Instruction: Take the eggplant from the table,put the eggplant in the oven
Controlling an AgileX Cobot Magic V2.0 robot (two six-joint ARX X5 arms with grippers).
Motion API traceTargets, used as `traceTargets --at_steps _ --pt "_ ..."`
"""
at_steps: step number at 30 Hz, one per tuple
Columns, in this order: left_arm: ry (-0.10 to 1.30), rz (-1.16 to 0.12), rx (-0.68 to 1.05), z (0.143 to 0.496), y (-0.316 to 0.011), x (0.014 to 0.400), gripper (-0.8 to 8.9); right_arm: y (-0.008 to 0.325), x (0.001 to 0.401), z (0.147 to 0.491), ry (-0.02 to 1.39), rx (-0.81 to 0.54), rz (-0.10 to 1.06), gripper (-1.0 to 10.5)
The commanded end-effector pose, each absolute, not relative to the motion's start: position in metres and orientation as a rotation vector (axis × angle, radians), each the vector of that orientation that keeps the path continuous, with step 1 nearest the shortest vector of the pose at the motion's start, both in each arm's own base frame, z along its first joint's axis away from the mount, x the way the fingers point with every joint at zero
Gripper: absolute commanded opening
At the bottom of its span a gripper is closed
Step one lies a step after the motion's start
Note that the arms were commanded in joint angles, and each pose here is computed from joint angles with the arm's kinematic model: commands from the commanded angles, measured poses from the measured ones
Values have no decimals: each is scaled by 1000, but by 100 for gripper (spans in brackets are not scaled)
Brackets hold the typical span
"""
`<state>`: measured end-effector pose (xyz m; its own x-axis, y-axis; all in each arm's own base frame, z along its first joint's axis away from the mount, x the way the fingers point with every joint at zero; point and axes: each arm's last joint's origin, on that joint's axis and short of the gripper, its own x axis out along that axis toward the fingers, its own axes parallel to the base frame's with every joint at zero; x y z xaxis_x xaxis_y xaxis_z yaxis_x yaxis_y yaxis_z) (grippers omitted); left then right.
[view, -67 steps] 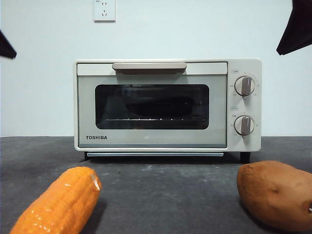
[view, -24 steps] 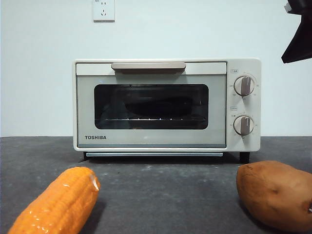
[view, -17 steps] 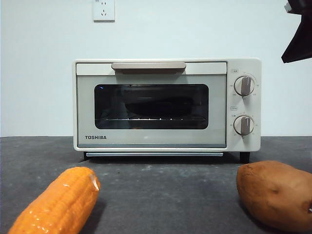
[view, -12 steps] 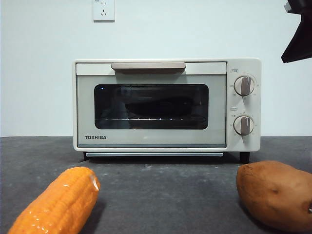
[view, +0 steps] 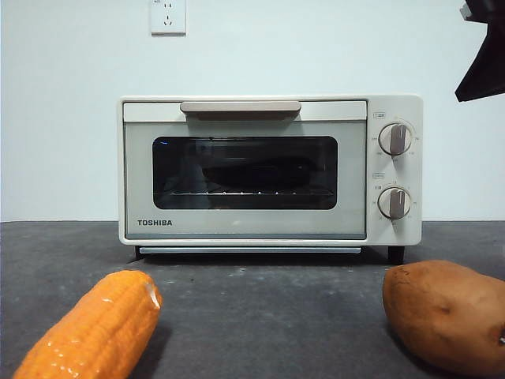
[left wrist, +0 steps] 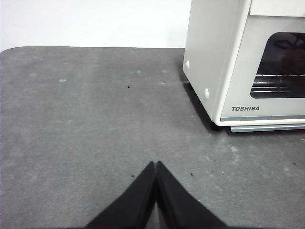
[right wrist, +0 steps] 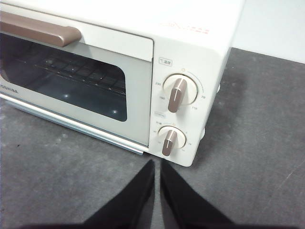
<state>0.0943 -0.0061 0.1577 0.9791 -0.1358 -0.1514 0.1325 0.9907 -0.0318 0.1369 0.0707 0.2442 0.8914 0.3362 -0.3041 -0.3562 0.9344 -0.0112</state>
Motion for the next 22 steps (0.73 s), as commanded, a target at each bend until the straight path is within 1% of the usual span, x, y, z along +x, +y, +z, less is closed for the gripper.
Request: traceTargets --at_steps 1,10,13,15,19,22 --pt "168 -135 -17 153 -6 95 6 72 138 247 291 -54 358 4" --pt "168 -135 -17 153 -6 95 6 69 133 249 282 -74 354 4" --pt "168 -135 -17 153 -6 95 6 56 119 261 184 -123 273 4" --pt "168 -135 -17 153 -6 95 6 47 109 268 119 -131 227 4" --pt "168 -135 -17 153 -6 95 6 26 91 277 -4 -86 127 4" --pt "168 -135 -17 153 -6 95 6 15 82 274 -62 -74 65 4"
